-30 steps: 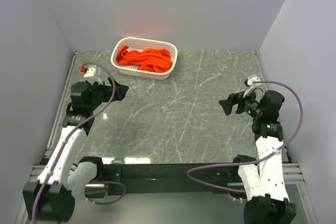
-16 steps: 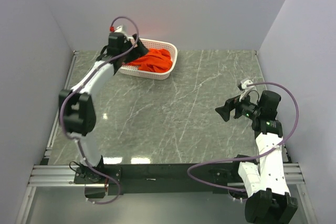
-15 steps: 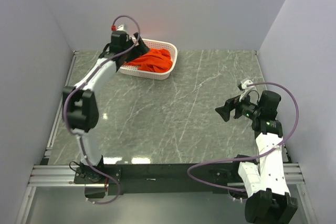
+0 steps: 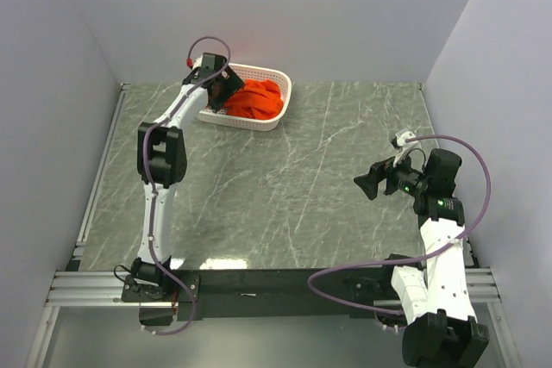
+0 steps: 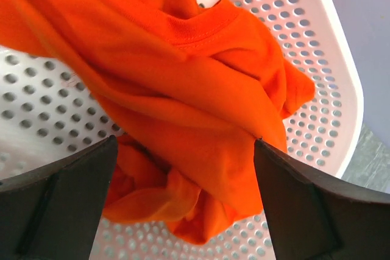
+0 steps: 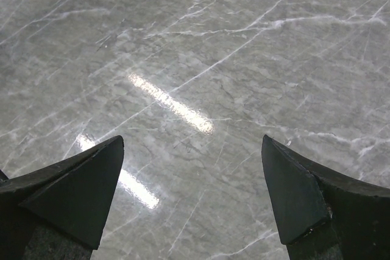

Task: Fold and stack the t-shirts

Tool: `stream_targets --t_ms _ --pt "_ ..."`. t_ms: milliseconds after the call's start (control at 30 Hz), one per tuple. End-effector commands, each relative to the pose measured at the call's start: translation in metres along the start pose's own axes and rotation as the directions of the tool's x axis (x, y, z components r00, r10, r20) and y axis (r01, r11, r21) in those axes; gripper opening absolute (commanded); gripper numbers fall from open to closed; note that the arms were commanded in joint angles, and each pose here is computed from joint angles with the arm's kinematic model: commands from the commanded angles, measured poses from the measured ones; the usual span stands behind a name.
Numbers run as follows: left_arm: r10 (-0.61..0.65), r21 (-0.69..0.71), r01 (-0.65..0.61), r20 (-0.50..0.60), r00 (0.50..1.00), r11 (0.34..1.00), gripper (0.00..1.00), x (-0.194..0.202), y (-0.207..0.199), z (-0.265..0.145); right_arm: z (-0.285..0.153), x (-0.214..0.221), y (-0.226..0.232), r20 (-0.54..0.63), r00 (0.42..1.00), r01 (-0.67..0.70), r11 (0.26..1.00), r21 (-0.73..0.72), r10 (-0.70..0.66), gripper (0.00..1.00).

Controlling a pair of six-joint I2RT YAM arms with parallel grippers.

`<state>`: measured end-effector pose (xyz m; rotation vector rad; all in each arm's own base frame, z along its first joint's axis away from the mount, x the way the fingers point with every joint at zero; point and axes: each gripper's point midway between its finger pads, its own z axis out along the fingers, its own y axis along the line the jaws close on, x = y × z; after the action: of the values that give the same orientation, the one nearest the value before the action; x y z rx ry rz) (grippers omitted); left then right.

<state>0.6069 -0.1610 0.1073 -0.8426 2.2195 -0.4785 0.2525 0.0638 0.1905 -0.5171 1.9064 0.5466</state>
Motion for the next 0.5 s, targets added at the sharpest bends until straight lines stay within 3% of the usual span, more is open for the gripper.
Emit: stream_targets --t_ms 0,100,200,233,300,333,367,400,467 --pt "-0.042 0.031 0.042 0.007 0.999 0.999 0.97 -0.004 -0.015 0.009 -0.001 -0.012 -0.001 0.023 1.0 0.019 1.0 0.003 -0.019 1.0" --pt "-0.048 0.039 0.048 0.003 0.999 0.998 0.79 -0.002 -0.01 0.024 -0.002 -0.012 -0.002 0.023 1.0 0.019 1.0 0.011 -0.02 1.0" --pt "-0.057 0.107 0.055 0.012 0.998 0.993 0.45 -0.011 -0.018 0.031 -0.002 -0.011 -0.003 0.018 1.0 0.02 1.0 0.018 -0.021 1.0" --pt "-0.058 0.172 0.055 0.011 0.998 0.983 0.23 -0.017 -0.033 0.025 -0.002 -0.011 -0.004 0.017 1.0 0.02 1.0 0.024 -0.02 1.0" --pt "-0.051 0.253 0.048 0.004 0.999 0.966 0.05 -0.024 -0.047 0.014 -0.002 -0.011 -0.005 0.015 1.0 0.023 0.999 0.028 -0.023 1.0" --pt "-0.029 0.315 0.028 0.001 1.0 0.949 0.0 -0.025 -0.06 0.003 -0.002 -0.01 -0.005 0.014 1.0 0.022 0.999 0.028 -0.022 1.0" --pt "-0.023 0.441 -0.012 0.074 0.997 0.898 0.0 -0.05 -0.095 -0.033 -0.002 -0.01 -0.006 0.014 1.0 0.023 0.999 0.031 -0.023 1.0" --pt "-0.008 0.483 -0.031 0.078 0.997 0.875 0.0 -0.046 -0.1 -0.043 -0.002 -0.01 -0.005 0.014 1.0 0.022 0.999 0.031 -0.022 1.0" --pt "0.047 0.661 -0.135 0.148 0.988 0.738 0.0 -0.056 -0.143 -0.111 -0.003 -0.011 -0.006 0.016 1.0 0.024 0.999 0.034 -0.025 1.0"
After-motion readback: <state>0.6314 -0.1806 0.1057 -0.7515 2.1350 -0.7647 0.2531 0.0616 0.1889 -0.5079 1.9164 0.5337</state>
